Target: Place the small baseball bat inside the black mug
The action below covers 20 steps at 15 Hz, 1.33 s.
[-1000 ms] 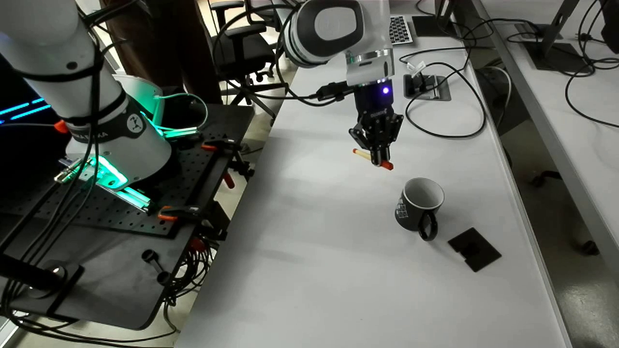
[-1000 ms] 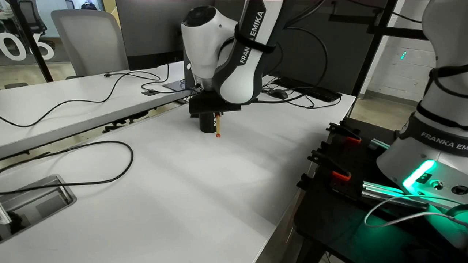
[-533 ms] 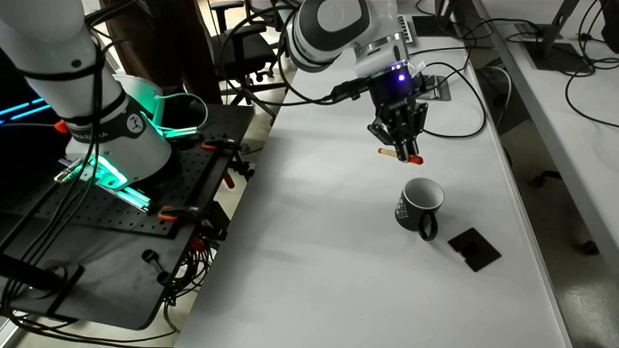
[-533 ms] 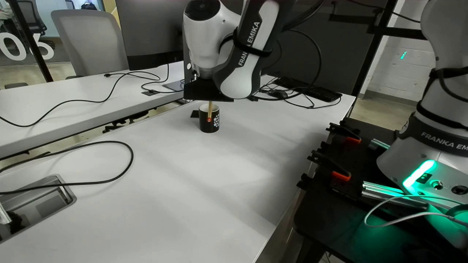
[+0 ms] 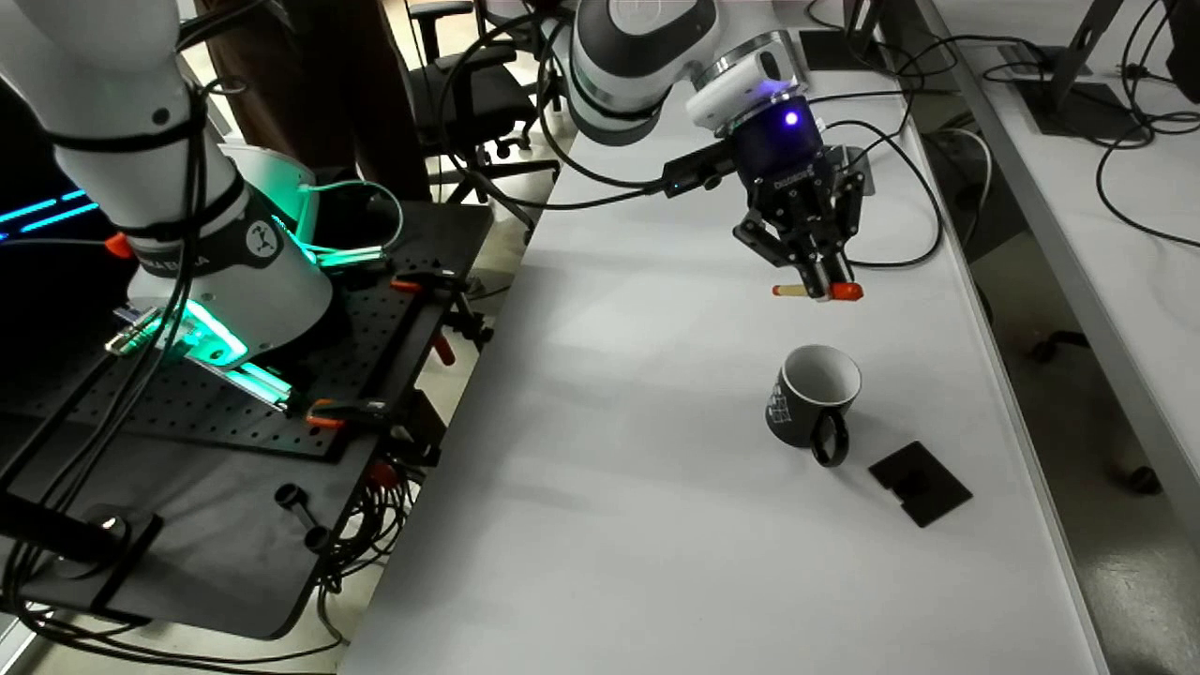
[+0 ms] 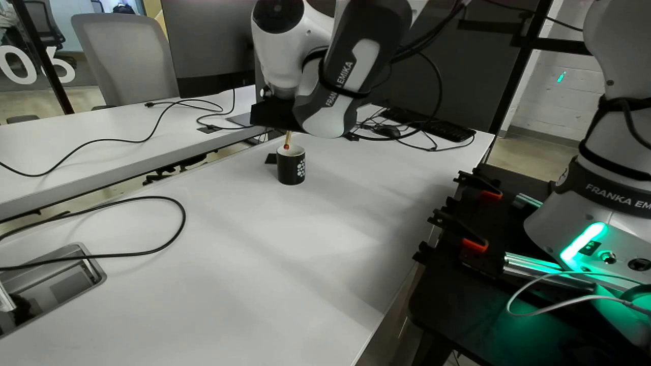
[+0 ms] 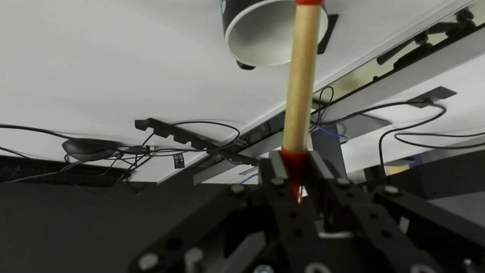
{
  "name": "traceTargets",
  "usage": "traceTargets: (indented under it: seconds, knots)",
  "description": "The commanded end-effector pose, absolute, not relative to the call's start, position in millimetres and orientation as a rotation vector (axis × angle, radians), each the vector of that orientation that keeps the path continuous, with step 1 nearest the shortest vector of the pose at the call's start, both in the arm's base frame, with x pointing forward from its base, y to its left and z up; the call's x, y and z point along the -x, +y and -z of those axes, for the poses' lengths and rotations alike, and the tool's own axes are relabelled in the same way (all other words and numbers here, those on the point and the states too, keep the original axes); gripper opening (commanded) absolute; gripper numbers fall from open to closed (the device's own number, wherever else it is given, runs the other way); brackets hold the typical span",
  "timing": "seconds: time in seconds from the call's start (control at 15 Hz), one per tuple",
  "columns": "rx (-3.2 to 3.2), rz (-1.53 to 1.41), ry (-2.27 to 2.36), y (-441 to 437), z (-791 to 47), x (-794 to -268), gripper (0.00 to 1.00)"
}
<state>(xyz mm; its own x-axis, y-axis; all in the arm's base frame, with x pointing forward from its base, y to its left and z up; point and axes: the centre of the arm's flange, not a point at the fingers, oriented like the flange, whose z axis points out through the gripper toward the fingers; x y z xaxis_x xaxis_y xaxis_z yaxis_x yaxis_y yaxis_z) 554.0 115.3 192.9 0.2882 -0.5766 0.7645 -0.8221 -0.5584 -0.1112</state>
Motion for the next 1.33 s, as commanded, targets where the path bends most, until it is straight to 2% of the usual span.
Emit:
traceTargets:
  seconds: [0.0, 0.07, 0.13, 0.33, 0.4, 1.27]
  knots:
    - [-2.134, -1.213, -1.297, 114, -177, -566, 0.04]
    - [-2.132, -1.196, -1.298, 112, -172, -568, 0.04]
    - [-2.193, -1.166, -1.282, 112, -181, -556, 0.18]
    - [-2.164, -1.175, -1.274, 109, -173, -559, 0.18]
    - [-2.162, -1.178, -1.272, 109, -173, -559, 0.04]
    - [-2.012, -1.275, -1.246, 106, -162, -581, 0.04]
